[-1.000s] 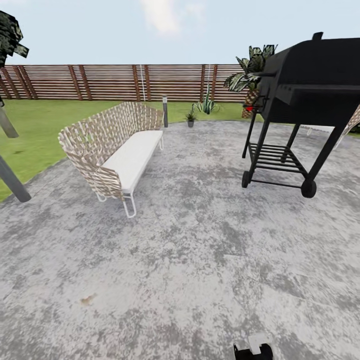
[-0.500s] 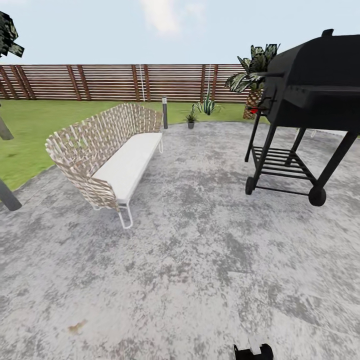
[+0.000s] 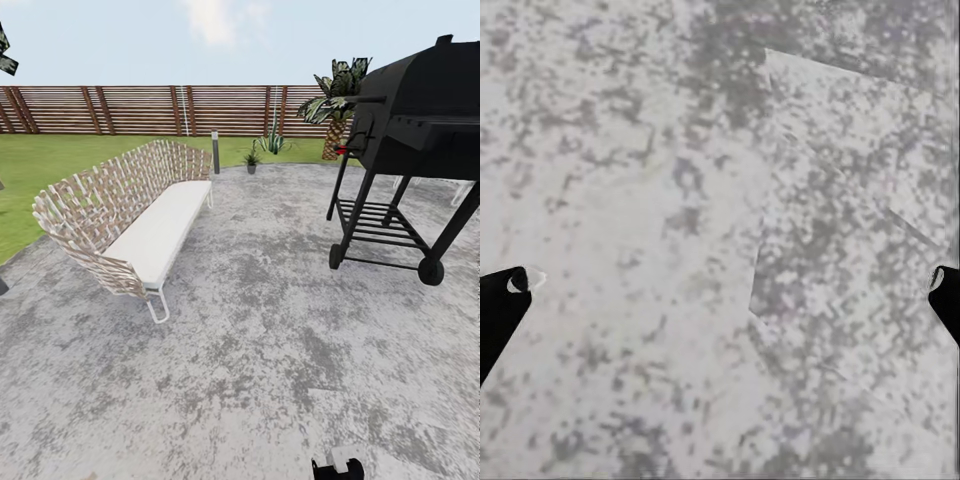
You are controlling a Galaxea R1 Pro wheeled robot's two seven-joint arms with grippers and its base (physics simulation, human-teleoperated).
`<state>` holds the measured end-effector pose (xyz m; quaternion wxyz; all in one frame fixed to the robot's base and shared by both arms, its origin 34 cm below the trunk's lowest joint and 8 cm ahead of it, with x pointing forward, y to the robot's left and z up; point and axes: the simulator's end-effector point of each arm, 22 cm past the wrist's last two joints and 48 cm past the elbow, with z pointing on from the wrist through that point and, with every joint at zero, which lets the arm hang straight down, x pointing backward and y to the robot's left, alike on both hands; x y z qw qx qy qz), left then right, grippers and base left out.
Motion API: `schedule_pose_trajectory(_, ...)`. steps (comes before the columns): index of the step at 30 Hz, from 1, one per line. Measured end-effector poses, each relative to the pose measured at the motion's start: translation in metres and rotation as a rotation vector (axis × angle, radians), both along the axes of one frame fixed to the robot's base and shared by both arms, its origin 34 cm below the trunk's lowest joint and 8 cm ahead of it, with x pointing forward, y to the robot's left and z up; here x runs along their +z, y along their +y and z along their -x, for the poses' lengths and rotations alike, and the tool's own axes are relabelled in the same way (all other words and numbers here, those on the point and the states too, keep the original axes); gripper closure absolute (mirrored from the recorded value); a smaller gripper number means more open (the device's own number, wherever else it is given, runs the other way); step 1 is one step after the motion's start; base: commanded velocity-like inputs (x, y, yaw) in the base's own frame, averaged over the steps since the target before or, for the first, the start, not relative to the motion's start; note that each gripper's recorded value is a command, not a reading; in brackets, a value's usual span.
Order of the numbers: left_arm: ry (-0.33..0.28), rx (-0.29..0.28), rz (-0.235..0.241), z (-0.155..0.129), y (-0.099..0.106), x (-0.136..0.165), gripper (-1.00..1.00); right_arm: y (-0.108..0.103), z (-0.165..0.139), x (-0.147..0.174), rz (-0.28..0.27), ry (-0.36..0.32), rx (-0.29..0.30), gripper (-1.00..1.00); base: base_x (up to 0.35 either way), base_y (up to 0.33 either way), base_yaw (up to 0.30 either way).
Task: Pick up the pesticide atomizer in the garden and spray insectifuge to fully cover both potted plants in the garden.
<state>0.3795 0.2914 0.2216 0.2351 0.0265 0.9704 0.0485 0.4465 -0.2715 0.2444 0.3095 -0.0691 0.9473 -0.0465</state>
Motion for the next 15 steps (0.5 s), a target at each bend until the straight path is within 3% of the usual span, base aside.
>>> schedule_pose_trajectory(3, 0.000, 0.000, 0.000, 0.0002, 0.0000, -0.0001, 1.00, 0.0000, 0.0000, 0.0000, 0.000, 0.000, 0.000, -1.00, 0.340, 0.000, -0.171)
schedule_pose_trajectory(15, 0.000, 0.000, 0.000, 0.0003, 0.0001, -0.0001, 1.00, 0.0014, 0.0006, -0.0005, -0.003, 0.003, 0.007, -1.00, 0.340, 0.000, -0.006)
